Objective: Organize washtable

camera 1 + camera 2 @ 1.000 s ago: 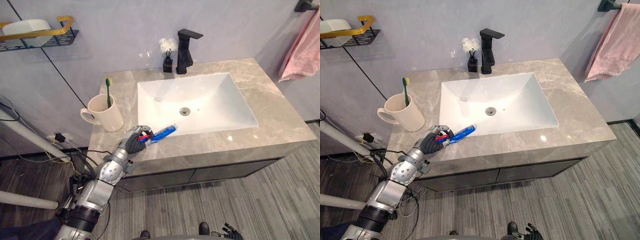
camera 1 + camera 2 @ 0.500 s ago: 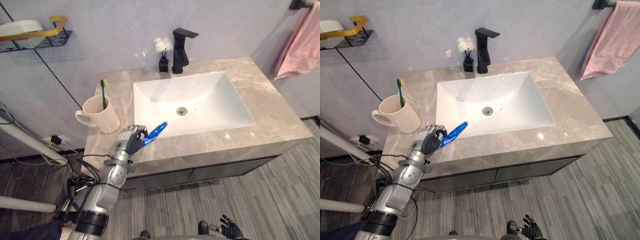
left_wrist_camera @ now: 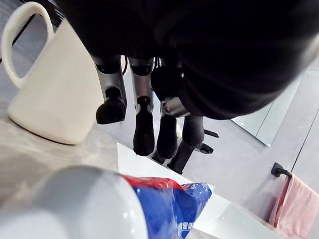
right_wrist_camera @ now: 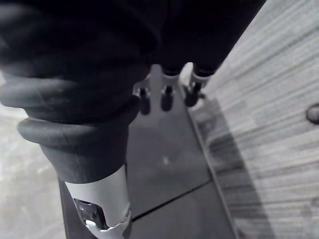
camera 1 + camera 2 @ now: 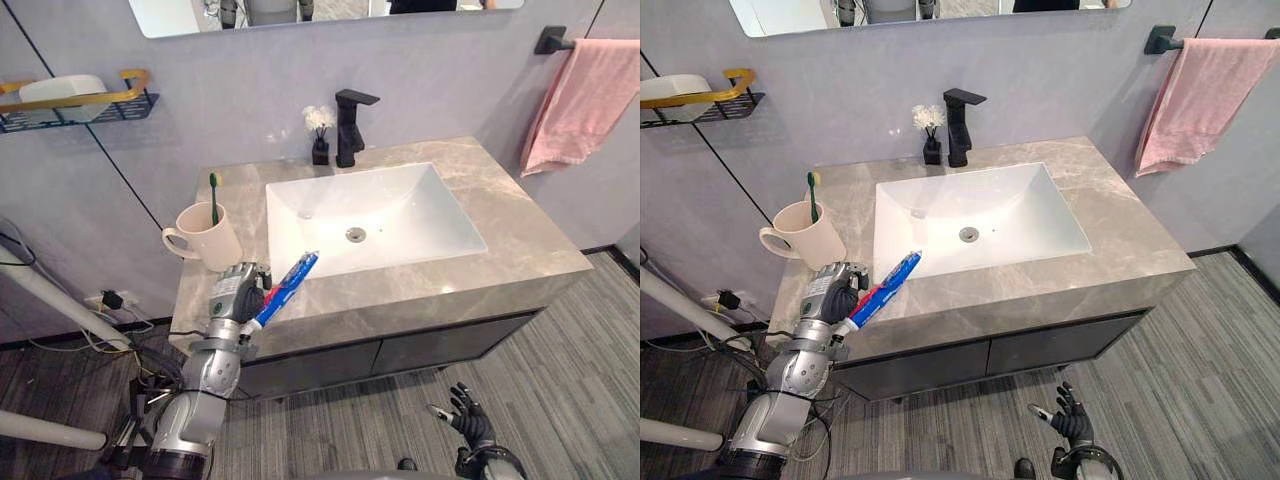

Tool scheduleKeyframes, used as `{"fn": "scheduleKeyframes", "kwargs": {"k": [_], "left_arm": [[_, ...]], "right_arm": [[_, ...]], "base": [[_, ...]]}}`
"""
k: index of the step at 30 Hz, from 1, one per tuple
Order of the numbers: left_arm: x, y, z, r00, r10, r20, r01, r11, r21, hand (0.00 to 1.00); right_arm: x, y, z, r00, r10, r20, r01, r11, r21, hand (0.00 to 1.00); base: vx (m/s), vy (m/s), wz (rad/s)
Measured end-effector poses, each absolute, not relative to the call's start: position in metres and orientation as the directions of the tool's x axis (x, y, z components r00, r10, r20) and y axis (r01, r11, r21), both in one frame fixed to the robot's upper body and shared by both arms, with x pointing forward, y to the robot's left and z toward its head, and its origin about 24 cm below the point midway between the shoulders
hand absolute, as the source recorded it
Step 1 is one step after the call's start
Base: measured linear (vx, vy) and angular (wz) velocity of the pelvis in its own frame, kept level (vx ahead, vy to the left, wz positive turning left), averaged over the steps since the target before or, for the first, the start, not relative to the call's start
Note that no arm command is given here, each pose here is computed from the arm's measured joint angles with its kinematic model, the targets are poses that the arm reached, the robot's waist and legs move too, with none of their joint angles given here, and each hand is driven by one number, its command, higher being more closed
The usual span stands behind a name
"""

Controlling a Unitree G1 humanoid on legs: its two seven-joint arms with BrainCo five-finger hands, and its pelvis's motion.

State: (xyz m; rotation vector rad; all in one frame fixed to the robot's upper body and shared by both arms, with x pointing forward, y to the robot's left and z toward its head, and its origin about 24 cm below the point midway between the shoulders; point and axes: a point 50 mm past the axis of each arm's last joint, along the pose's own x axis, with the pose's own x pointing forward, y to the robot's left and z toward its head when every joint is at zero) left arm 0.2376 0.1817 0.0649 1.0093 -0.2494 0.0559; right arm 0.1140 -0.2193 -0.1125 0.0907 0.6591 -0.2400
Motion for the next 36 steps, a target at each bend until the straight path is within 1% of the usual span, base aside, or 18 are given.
{"fn": "scheduleKeyframes", "kwargs": {"k": [4,9,13,16,19,22,25,29,32,36], "left_arm": [[0.238,0.182,0.065,0.97,-0.061,0.237,-0.168,0.537,0.827,0.0],[0.235,0.181,0.072,0.963,-0.036,0.268,-0.203,0.556,0.806,0.0],[0.224,0.182,0.078,0.957,-0.005,0.289,-0.227,0.607,0.762,0.0],[0.224,0.181,0.074,0.971,0.003,0.24,-0.178,0.682,0.709,0.0],[0.222,0.181,0.068,0.981,0.017,0.193,-0.143,0.736,0.662,0.0],[0.217,0.181,0.062,0.99,0.02,0.141,-0.106,0.769,0.63,0.0],[0.209,0.176,0.069,0.987,0.03,0.156,-0.113,0.824,0.556,0.0],[0.2,0.172,0.078,0.984,0.026,0.179,-0.113,0.861,0.496,0.0],[0.193,0.167,0.082,0.983,0.006,0.183,-0.091,0.885,0.457,0.0],[0.193,0.159,0.084,0.982,-0.034,0.186,-0.048,0.906,0.421,0.0]], "right_arm": [[0.111,-0.217,-0.114,0.758,-0.19,-0.624,0.254,0.967,0.013,0.0],[0.094,-0.214,-0.125,0.708,-0.186,-0.681,0.267,0.964,0.014,0.0],[0.077,-0.212,-0.135,0.649,-0.182,-0.738,0.277,0.961,0.006,0.0],[0.068,-0.21,-0.14,0.61,-0.171,-0.774,0.278,0.961,0.007,0.0],[0.061,-0.207,-0.145,0.575,-0.155,-0.804,0.275,0.962,0.011,0.0],[0.06,-0.205,-0.146,0.574,-0.132,-0.808,0.258,0.966,0.025,0.0],[0.056,-0.202,-0.148,0.555,-0.115,-0.824,0.26,0.965,0.041,0.0],[0.051,-0.201,-0.149,0.546,-0.111,-0.831,0.263,0.964,0.044,0.0],[0.047,-0.203,-0.15,0.532,-0.115,-0.839,0.273,0.961,0.041,0.0],[0.041,-0.204,-0.152,0.509,-0.123,-0.852,0.29,0.956,0.035,0.0]], "base": [[-0.07,-0.02,-0.03],[-0.02,-0.017,0.02],[0.02,-0.013,0.15],[-0.01,-0.007,0.17],[-0.02,-0.011,0.17],[-0.04,-0.017,0.04],[-0.05,-0.023,0.02],[-0.05,-0.015,0.03],[0.0,0.0,0.0],[0.0,0.0,0.0]]}}
